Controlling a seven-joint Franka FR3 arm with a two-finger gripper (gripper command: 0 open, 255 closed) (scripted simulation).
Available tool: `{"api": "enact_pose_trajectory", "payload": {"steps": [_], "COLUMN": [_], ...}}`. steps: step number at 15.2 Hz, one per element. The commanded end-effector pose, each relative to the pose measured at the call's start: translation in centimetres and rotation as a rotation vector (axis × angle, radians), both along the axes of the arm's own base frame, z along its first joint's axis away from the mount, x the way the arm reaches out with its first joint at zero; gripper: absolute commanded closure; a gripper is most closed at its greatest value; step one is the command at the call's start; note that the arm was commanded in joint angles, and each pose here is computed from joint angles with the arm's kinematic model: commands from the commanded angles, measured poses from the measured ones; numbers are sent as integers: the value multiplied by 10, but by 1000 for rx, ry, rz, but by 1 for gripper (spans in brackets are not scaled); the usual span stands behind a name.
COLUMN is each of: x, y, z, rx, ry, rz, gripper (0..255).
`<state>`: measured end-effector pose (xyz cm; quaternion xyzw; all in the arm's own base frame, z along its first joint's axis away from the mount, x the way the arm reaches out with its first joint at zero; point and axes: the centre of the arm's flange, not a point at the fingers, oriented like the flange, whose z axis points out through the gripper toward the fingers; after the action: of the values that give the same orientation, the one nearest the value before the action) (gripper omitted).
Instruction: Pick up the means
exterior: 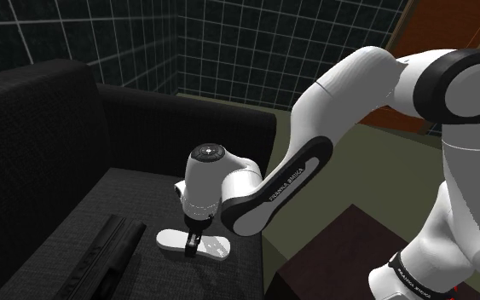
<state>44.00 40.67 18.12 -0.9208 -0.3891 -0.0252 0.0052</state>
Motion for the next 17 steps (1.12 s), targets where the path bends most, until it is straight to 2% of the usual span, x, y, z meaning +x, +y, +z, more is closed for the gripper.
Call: {"api": "enact_pose_trajectory", "payload": {"steps": [1, 4, 17], "x": [0, 0, 0], "y": [0, 0, 0], "z": [-1, 0, 68], "rx": [0, 0, 0], "ry": [1, 1, 1], "rz": [-1, -1, -1], "gripper": [255, 255, 255]}}
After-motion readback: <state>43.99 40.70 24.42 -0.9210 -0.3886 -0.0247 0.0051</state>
